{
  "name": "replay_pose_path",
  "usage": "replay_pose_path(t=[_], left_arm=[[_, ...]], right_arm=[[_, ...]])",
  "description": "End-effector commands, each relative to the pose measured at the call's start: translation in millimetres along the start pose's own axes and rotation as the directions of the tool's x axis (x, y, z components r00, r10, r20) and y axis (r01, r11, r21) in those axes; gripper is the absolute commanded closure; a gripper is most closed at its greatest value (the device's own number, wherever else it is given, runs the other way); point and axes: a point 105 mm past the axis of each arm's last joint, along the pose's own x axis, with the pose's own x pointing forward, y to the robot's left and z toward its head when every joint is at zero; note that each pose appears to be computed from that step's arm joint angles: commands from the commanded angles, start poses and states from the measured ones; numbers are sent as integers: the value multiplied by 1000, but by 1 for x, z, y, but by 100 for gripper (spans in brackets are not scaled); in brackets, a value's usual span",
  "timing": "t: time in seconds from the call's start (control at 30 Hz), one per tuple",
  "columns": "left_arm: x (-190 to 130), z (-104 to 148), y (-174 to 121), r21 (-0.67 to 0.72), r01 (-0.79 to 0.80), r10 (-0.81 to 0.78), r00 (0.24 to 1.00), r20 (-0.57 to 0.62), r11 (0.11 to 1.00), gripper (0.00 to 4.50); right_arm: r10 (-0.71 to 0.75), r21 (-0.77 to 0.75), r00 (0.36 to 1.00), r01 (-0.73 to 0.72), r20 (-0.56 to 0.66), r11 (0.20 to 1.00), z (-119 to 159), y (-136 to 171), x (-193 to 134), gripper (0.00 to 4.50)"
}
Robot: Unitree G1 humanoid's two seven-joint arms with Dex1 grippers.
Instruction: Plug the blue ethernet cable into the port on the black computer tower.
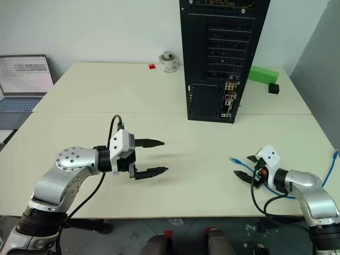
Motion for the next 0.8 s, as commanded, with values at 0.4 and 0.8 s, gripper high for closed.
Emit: replay_pose_path(t=[0.4,0.8], left_arm=[[3,6,-5,29,30,-31,999,20,999,0],[17,-5,-6,-6,102,-102,995,-11,995,0]], right_arm=[[37,-131,999,-41,-27,991,2,-2,-1,339],[248,-280,968,-230,32,932,56,46,26,442]])
